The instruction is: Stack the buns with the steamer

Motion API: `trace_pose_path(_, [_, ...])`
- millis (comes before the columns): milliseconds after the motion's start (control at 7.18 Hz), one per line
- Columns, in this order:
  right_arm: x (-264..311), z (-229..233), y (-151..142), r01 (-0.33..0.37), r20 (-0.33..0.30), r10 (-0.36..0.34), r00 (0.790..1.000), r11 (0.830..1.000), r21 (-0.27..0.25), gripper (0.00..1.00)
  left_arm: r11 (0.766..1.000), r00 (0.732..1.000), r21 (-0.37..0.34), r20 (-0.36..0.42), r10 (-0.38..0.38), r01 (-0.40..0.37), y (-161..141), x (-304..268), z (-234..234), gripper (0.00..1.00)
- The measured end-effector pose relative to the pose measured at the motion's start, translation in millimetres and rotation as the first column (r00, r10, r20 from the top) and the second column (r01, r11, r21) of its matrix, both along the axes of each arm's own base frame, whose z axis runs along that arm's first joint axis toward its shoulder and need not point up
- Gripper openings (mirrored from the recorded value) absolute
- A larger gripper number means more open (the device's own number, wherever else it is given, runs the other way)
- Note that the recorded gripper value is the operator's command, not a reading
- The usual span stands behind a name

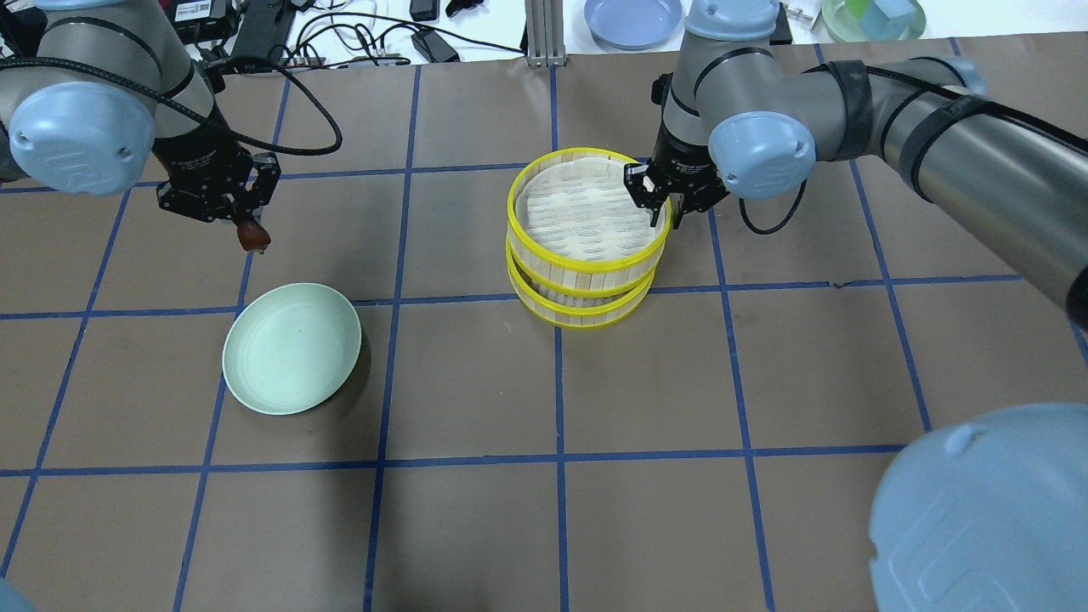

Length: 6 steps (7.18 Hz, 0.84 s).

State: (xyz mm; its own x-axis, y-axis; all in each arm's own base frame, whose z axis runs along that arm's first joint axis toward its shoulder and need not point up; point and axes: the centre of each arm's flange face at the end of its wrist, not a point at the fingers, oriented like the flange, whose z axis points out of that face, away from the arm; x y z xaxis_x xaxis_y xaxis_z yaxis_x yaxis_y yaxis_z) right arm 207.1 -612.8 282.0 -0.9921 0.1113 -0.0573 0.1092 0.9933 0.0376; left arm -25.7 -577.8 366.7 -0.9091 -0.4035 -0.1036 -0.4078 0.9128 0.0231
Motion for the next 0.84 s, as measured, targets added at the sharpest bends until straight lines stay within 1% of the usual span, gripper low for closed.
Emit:
trace_pose_path(418, [-1.7, 9.9, 0.3, -0.004, -0.001, 0.004, 1.0, 1.0, -0.016, 1.0, 1.0, 1.0, 0.001, 0.001, 0.0, 0.0, -0.4, 0.1, -1.3, 0.0])
trace_pose_path(557, [-4.1, 19.8, 0.1, -0.003, 0.0, 0.003, 1.0, 0.999, -0.032, 1.0, 1.0, 1.0, 0.0, 0.001, 0.0, 0.0, -0.6, 0.2, -1.6, 0.0])
trace_pose_path(836, [-17.7, 62.2, 7.3, -0.006, 0.001, 0.006, 1.0, 0.997, -0.083, 1.0, 1.0, 1.0, 0.0, 0.0, 0.0, 0.0, -1.1, 0.2, -2.3, 0.0])
